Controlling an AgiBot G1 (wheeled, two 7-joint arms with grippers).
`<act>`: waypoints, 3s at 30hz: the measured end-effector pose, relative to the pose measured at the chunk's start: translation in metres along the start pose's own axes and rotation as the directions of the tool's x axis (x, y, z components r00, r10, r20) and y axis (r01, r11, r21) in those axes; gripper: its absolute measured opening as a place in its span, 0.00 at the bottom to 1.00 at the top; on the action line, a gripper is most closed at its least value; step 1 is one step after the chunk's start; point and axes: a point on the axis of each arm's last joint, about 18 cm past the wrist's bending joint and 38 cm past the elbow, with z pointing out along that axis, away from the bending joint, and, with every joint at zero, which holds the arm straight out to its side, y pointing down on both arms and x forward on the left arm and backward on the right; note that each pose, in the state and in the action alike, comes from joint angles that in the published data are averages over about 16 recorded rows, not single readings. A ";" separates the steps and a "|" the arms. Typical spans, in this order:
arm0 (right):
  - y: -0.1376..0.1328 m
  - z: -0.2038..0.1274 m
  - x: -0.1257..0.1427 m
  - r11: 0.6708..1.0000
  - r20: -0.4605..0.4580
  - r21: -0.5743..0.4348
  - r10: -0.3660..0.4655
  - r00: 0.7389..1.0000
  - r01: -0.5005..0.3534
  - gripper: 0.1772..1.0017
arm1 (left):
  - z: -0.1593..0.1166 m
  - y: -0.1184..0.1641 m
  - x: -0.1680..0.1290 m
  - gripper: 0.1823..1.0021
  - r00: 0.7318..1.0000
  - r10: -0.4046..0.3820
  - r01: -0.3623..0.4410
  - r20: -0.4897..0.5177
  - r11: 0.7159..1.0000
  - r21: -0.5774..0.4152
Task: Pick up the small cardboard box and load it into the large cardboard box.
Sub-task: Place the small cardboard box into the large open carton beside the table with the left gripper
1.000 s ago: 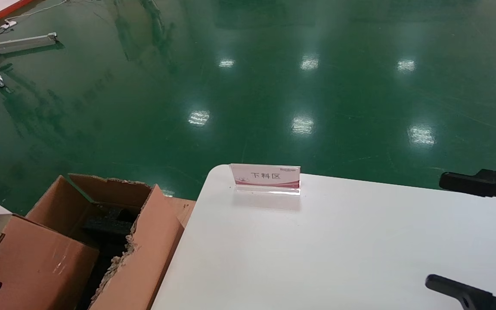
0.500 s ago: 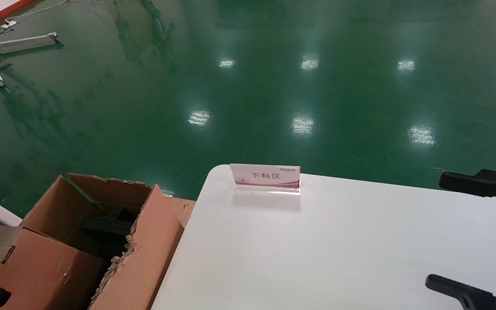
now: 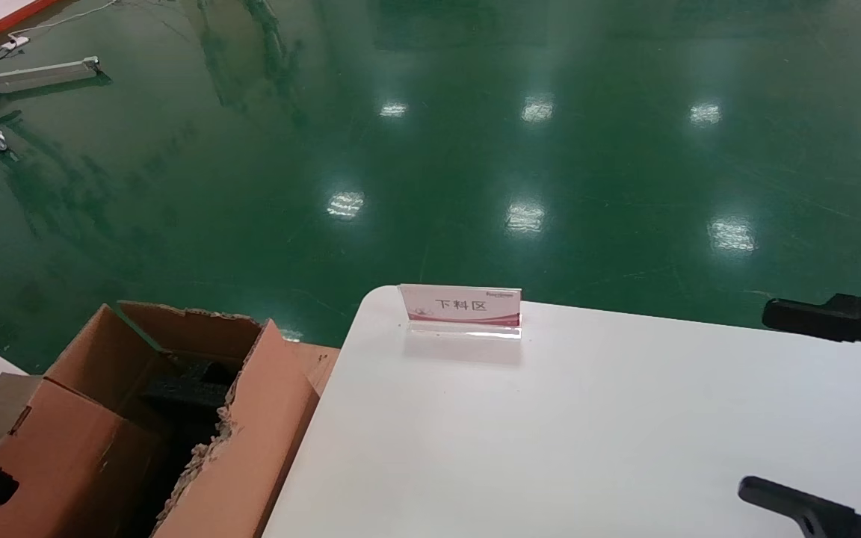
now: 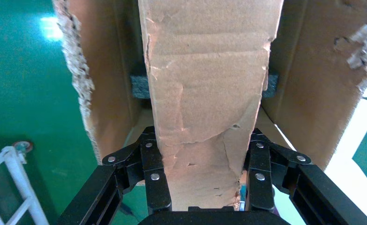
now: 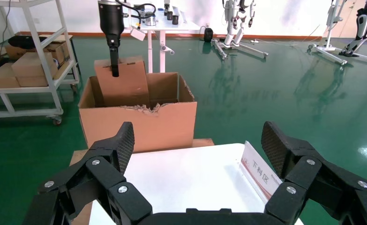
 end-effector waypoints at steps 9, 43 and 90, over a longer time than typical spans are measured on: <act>0.000 0.000 0.000 1.000 0.000 0.000 0.000 1.000 0.000 0.99 | 0.007 -0.010 -0.005 0.25 0.999 -0.007 0.008 0.041 1.000 -0.011; 0.000 0.000 0.000 1.000 0.000 0.000 0.000 1.000 0.000 0.99 | 0.013 -0.034 -0.014 0.17 0.995 0.031 -0.032 0.099 0.999 0.009; 0.000 0.000 0.000 1.000 0.000 0.000 0.000 1.000 0.000 0.99 | 0.064 -0.054 -0.015 0.17 0.980 0.079 -0.070 0.181 0.996 -0.057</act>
